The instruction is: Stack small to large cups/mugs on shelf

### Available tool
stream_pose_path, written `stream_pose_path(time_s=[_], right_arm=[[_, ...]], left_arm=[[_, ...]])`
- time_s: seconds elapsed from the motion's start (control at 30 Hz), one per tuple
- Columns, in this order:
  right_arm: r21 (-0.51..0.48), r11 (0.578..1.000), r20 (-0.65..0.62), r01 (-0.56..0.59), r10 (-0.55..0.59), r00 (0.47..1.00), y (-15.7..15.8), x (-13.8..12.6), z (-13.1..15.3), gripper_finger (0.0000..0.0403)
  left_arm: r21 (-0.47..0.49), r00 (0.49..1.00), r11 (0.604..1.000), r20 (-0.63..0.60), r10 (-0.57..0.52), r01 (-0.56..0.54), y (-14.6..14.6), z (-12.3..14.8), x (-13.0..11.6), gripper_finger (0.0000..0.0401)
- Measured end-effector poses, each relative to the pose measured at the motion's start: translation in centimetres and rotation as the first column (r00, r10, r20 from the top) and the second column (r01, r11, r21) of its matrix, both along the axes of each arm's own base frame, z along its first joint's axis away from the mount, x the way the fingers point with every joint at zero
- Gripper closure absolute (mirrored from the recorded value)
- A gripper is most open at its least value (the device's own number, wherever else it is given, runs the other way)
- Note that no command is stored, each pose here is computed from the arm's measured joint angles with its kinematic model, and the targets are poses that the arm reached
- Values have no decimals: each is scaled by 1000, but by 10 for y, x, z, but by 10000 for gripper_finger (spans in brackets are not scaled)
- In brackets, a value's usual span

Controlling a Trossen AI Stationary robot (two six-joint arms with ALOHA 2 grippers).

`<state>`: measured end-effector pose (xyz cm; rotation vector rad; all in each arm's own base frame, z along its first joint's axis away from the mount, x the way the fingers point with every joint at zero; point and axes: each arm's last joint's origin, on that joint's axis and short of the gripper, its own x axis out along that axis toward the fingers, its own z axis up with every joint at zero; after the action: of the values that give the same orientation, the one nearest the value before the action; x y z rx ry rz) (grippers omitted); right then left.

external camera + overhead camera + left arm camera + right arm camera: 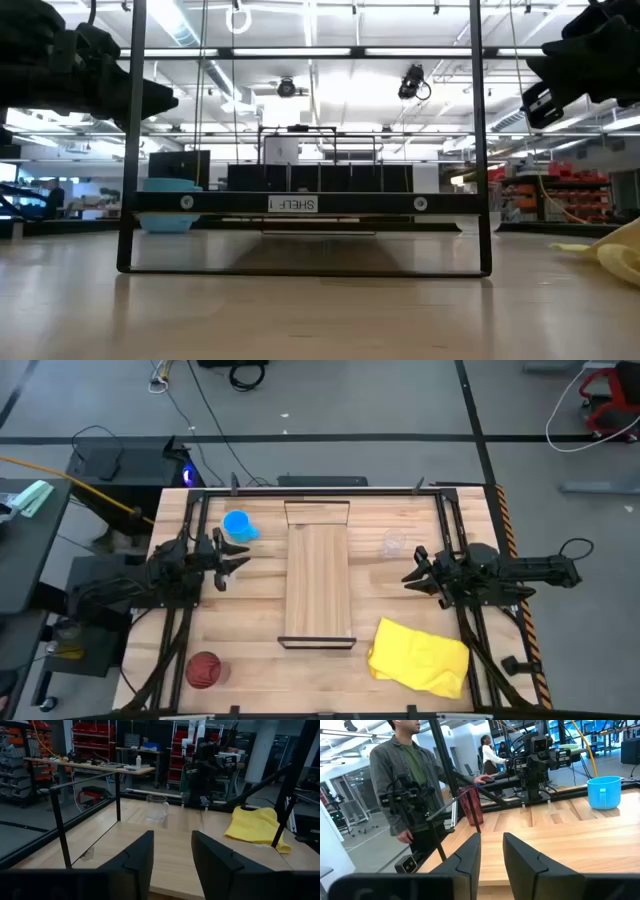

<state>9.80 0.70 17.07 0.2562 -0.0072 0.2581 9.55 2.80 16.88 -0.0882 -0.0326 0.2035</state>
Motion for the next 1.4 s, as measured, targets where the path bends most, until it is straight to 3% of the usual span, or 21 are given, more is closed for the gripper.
stream_pose_path(time_s=[1.4], right_arm=[[0, 1000, 1, 0, 0, 1000, 0, 0, 0, 314]], left_arm=[[0, 1000, 1000, 0, 0, 0, 0, 0, 0, 259]])
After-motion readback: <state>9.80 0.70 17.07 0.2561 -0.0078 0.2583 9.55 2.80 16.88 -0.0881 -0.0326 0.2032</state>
